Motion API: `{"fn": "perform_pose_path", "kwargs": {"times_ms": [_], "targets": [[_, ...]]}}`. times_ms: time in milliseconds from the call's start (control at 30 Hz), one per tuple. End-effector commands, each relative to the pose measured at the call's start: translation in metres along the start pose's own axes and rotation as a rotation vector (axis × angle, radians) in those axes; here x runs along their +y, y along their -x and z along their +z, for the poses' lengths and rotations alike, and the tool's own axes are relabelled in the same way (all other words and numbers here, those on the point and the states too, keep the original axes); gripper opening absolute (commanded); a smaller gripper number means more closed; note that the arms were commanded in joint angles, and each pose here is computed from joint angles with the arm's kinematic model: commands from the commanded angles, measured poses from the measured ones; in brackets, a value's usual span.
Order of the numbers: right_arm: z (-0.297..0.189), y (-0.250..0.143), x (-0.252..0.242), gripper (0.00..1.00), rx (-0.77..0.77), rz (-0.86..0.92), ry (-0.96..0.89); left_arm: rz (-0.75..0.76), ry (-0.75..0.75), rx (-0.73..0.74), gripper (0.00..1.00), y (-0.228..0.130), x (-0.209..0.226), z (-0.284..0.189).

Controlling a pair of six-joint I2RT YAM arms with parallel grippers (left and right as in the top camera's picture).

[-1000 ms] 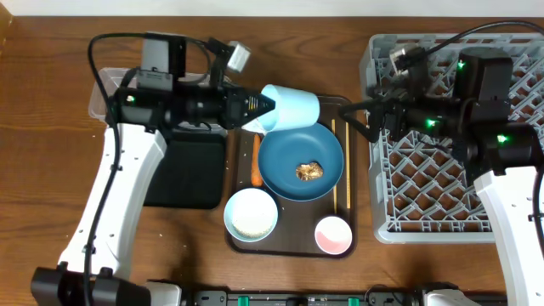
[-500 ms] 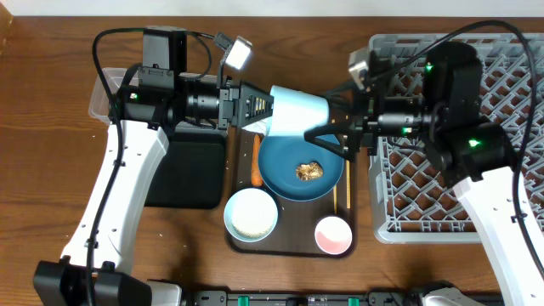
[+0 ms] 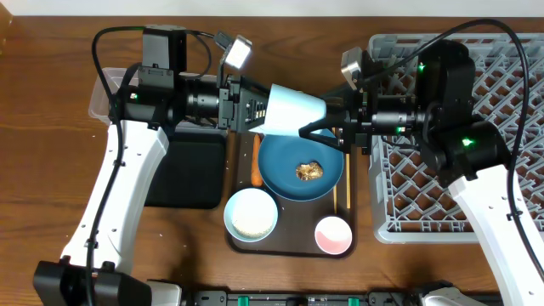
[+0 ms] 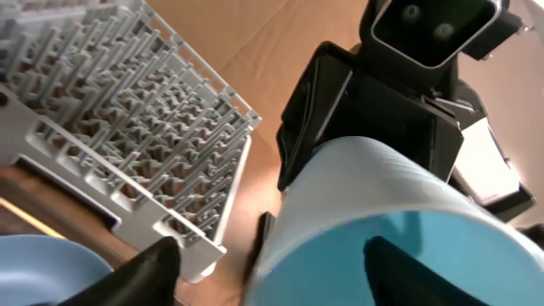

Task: Sort waste into correct bins and load items into the dishwasher rack
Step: 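Carry light-blue cup with right gripper into the dish rack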

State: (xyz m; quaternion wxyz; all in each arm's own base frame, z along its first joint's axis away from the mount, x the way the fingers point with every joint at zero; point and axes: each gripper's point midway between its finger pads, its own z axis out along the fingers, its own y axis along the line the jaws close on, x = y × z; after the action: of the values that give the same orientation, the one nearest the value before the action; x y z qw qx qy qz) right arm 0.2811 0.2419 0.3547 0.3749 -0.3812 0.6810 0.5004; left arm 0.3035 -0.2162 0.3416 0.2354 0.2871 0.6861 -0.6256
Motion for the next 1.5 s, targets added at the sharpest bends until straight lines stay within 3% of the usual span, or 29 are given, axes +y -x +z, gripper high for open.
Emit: {"fn": "perform_pose_path", "kwargs": {"times_ms": [0,167,367,667,1100,1467], "targets": [[-0.018,0.008,-0.015,0.43,-0.015,-0.012,-0.16,0.015,0.039,-0.018,0.77,0.007,0.006,-0.006],[-0.068,-0.014,-0.061,0.42,0.026,0.123,-0.526,-0.014,0.067,-0.057,0.81,0.016,0.012,-0.02],[-0.167,-0.066,-0.114,0.43,0.088,0.403,-1.047,-0.018,0.085,-0.076,0.86,0.019,0.016,-0.028],[-0.299,-0.16,-0.111,0.43,0.125,0.946,-1.634,-0.018,0.084,-0.076,0.86,0.019,0.016,-0.028],[-0.368,-0.219,-0.089,0.43,0.134,1.284,-1.776,-0.023,0.084,-0.075,0.87,0.019,0.016,-0.028],[-0.375,-0.266,-0.096,0.43,0.32,1.468,-1.699,-0.023,0.084,-0.075,0.87,0.019,0.016,-0.028]]}}
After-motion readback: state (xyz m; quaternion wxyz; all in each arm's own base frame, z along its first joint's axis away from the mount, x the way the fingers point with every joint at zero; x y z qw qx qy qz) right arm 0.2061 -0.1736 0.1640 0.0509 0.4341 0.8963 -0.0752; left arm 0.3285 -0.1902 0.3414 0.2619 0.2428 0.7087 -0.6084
